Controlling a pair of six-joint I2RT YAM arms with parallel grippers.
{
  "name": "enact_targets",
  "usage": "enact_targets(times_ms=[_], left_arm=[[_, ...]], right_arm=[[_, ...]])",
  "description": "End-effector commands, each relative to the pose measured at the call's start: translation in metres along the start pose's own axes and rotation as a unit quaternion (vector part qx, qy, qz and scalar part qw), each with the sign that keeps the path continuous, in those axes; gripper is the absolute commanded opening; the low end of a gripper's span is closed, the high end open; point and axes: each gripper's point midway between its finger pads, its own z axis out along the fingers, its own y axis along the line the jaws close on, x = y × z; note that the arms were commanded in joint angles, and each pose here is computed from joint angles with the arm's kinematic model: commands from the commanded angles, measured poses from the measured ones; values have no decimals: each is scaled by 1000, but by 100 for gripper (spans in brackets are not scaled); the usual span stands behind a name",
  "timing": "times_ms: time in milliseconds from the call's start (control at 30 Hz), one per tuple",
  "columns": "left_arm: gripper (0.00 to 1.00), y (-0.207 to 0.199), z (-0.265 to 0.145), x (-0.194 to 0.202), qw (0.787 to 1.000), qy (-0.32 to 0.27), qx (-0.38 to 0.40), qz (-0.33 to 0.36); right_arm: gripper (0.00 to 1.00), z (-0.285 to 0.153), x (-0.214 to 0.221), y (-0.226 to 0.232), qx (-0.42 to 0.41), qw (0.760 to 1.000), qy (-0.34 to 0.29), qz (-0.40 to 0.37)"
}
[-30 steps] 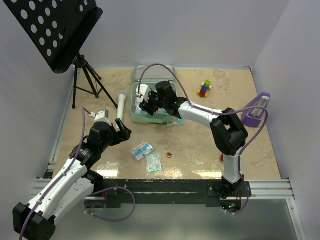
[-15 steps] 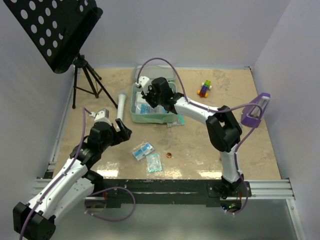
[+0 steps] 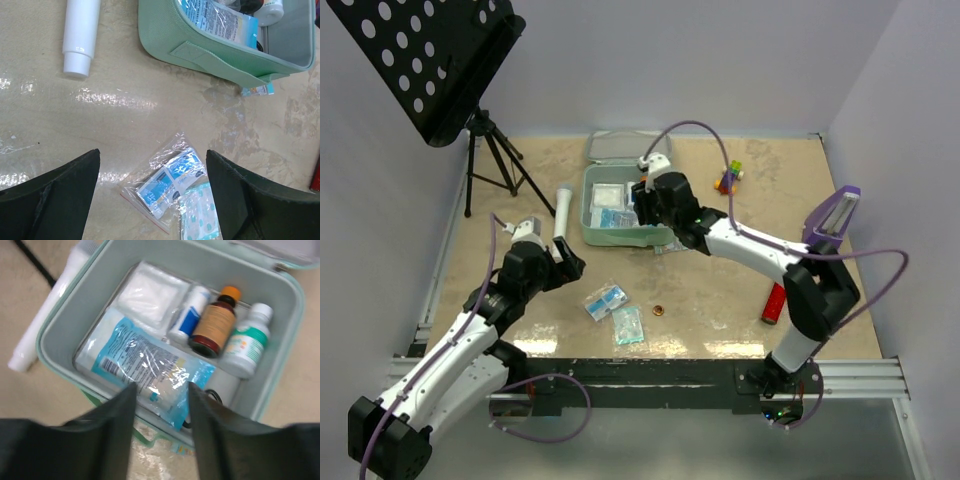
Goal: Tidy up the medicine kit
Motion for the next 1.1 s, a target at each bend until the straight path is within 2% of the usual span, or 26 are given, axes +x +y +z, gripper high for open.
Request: enact_targets(times_ms=[0,100,233,400,600,767,867,1067], left_arm=[[91,-13,-1,-12,999,-20,25,-13],[91,-12,0,-8,999,-14,27,-18],[91,-15,1,-2,999,-4,38,-27],[91,-15,-1,1,999,1,41,-30],[91,-13,-5,2,999,1,40,-28],[91,-11,-8,0,999,-8,39,-28],[91,-13,-6,0,999,-7,45,-29],[91,-22,2,0,998,3,56,-32]], right_arm=[[58,-36,-17,-36,105,980,-67,158],[60,-38,18,-43,115,971,-33,208],[59,-36,70,-56,140,953,11,269],[57,-30,106,-65,140,941,35,307],[56,-25,115,-74,150,933,39,326],[56,-62,91,-82,150,922,-29,354],[57,-80,88,-84,154,917,-44,365],[57,-78,115,-85,168,912,-9,375]])
